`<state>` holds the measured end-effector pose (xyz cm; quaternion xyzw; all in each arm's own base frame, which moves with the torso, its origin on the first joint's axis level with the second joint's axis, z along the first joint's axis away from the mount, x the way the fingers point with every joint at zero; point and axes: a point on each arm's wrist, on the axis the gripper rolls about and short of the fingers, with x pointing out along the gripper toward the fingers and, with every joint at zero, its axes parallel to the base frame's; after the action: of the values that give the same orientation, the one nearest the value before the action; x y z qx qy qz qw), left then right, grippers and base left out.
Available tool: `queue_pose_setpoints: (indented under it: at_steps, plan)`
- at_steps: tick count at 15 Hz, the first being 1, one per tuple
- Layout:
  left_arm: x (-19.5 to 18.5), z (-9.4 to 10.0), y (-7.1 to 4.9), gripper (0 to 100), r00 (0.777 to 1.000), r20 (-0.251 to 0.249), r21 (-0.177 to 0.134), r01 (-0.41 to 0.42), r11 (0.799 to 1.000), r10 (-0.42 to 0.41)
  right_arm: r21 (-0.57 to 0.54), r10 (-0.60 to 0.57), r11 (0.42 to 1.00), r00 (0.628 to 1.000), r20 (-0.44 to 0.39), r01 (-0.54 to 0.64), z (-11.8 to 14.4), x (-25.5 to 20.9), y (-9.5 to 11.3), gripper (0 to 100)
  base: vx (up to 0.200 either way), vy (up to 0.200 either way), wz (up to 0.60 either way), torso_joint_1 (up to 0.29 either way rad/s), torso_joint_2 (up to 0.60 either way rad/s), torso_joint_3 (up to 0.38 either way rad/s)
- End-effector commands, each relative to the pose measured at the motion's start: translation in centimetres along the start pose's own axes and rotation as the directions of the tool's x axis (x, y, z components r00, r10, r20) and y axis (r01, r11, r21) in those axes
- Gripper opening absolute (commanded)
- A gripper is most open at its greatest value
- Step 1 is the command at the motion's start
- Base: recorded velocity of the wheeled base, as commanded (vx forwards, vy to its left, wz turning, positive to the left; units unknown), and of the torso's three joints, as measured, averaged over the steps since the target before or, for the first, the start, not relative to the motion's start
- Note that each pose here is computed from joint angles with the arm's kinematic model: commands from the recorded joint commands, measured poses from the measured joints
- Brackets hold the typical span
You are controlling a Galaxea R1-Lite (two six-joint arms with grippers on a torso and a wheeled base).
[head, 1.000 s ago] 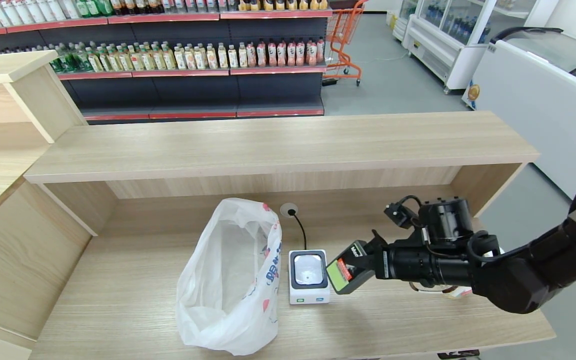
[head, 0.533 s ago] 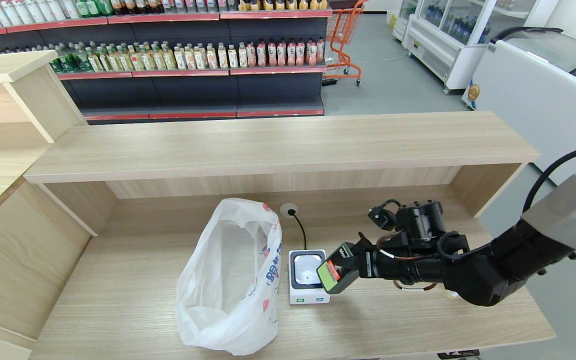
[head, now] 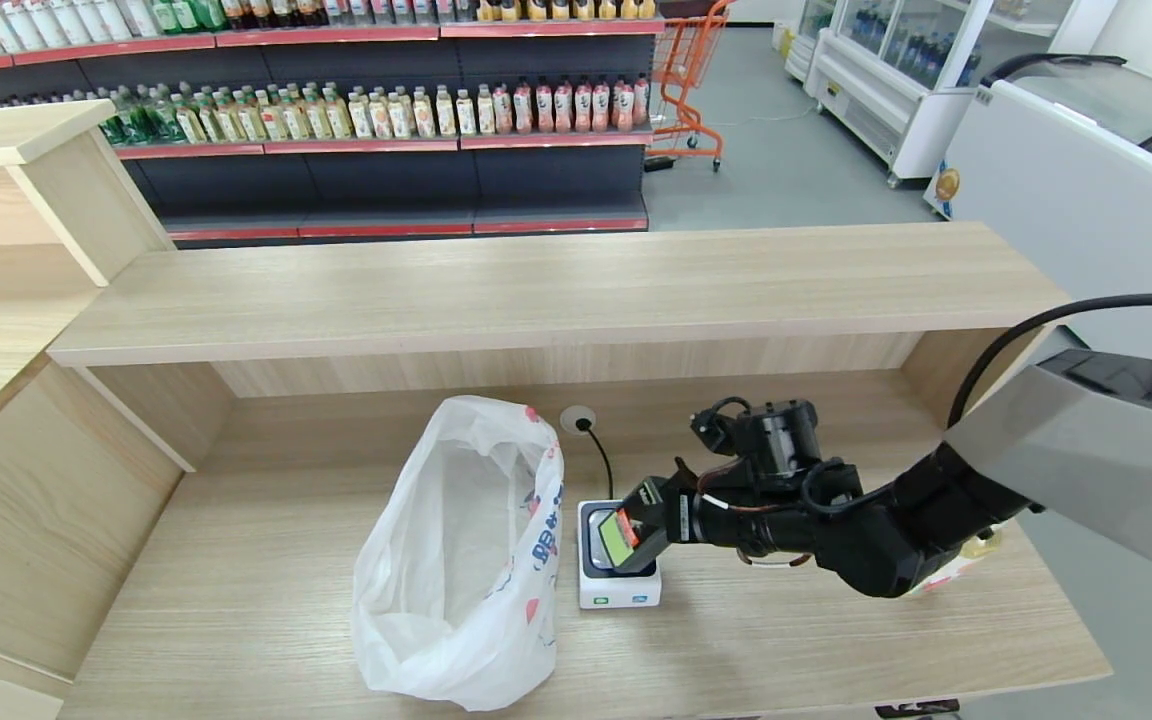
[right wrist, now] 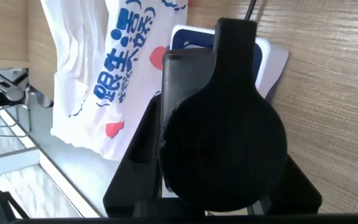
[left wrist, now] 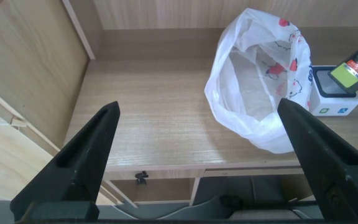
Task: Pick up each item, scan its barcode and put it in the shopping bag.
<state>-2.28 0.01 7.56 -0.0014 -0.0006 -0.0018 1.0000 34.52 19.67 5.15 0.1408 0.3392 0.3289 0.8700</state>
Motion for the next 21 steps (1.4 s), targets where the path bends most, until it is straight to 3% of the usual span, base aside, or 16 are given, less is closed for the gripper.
queue_pose_setpoints:
  at_steps: [1,9,11,13,14,17,18,21]
  plan:
    - [0.0,0.0,0.0,100,1.0,0.0,0.0,-0.001,1.0,0.001,0.002,-0.002,1.0,1.0,-0.02,0.002,-0.6,1.0,-0.2,0,0.0,0.0,0.0,0.0,0.0,0.0]
    - [0.0,0.0,0.0,100,1.0,0.0,0.0,0.001,1.0,-0.001,-0.008,0.015,1.0,1.0,0.001,-0.015,0.0,2.0,0.1,0,0.0,0.0,0.0,0.0,0.0,0.0]
    - [0.0,0.0,0.0,100,1.0,0.0,0.0,0.001,1.0,-0.001,0.01,0.025,1.0,0.999,0.034,-0.026,1.1,0.9,0.7,0,0.0,0.0,0.0,0.0,0.0,0.0]
    - [0.0,0.0,0.0,100,1.0,0.0,0.0,-0.001,1.0,0.001,0.057,0.041,0.997,0.991,0.124,-0.049,3.5,-3.2,2.3,0,0.0,0.0,0.0,0.0,0.0,0.0]
    - [0.0,0.0,0.0,100,1.0,0.0,0.0,-0.001,1.0,0.001,0.038,0.028,0.999,0.988,0.152,-0.034,3.9,-5.2,2.4,0,0.0,0.0,0.0,0.0,0.0,0.0]
    - [0.0,0.0,0.0,100,1.0,-0.001,0.0,0.001,1.0,-0.001,-0.245,-0.112,0.955,0.968,0.226,0.167,3.6,-11.6,1.3,0,0.0,0.0,0.0,0.0,0.0,0.0]
    - [0.0,0.0,0.0,100,1.0,0.0,0.0,-0.001,1.0,0.001,-0.287,-0.165,0.928,0.952,0.258,0.238,3.6,-12.3,1.4,0,0.0,0.0,0.0,0.0,0.0,0.0]
    - [0.0,0.0,0.0,100,1.0,0.0,0.0,-0.001,1.0,0.001,-0.303,-0.167,0.919,0.946,0.278,0.251,3.6,-12.6,2.2,0,0.0,0.0,0.0,0.0,0.0,0.0]
